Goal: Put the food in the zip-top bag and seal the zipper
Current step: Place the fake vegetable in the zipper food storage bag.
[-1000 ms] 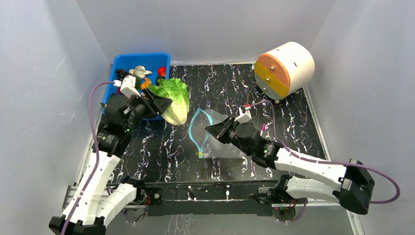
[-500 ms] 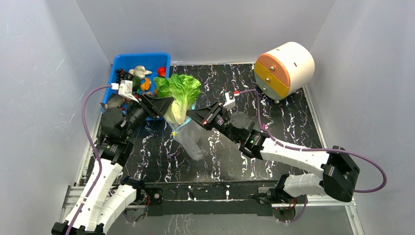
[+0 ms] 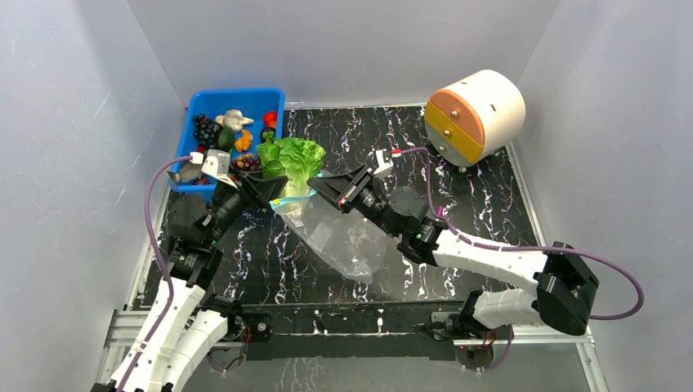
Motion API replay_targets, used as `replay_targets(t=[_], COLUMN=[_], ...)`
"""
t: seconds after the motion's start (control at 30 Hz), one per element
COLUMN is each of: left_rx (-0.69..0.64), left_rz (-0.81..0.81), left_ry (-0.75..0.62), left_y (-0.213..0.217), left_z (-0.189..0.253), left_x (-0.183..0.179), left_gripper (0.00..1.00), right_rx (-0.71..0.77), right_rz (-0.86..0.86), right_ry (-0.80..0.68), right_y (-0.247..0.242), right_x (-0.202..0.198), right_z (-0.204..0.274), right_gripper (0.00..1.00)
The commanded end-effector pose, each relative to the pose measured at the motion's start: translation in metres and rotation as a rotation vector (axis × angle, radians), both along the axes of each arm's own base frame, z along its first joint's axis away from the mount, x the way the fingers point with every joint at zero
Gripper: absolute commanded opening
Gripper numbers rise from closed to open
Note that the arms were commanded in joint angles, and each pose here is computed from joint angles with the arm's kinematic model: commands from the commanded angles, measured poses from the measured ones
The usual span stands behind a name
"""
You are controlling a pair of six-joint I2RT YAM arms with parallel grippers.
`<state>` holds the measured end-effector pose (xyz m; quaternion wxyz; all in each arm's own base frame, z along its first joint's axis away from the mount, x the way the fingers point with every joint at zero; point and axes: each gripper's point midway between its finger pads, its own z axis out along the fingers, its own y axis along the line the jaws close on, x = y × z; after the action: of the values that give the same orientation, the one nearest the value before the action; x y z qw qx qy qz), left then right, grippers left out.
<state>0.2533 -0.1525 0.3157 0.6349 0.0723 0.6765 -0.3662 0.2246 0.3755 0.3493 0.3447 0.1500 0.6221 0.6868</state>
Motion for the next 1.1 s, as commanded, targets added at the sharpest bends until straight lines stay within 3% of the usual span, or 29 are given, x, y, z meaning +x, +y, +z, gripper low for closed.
replay_targets(t=[0.0, 0.57, 0.8, 0.9, 1.07], left_rx=[0.021, -0.342, -0.332, -0.334, -0.446], left_rz=[-0.022, -0.176, -0.135, -0.099, -0.195], left_ry=[-0.06, 0.198, 0.157, 0.135, 0.286], left_y=[-0.002, -0.025, -0.018, -0.014, -0.031], left_z=[0.011, 0.042, 0.065, 0.078, 0.073], left_x=[-0.005, -0.035, -0.037, -0.03, -0.03], left_gripper=[0.43, 0.54, 0.36, 0.33, 0.29], right_rx=[0.153, 0.116, 0.047, 0.028, 0.064], right_rz=[-0.013, -0.027, 0.014, 0.032, 0.01], right_ry=[-0.095, -0.22, -0.251, -0.224, -0.276], right_y=[-0.005, -0.011, -0.01, -0.01, -0.014], right_x=[0.0, -0.007, -0.017, -0.019, -0.019], right_z=[0.056, 0.052, 0.035, 0.021, 0.028], right_gripper=[0.0, 0.0, 0.0, 0.0, 0.0])
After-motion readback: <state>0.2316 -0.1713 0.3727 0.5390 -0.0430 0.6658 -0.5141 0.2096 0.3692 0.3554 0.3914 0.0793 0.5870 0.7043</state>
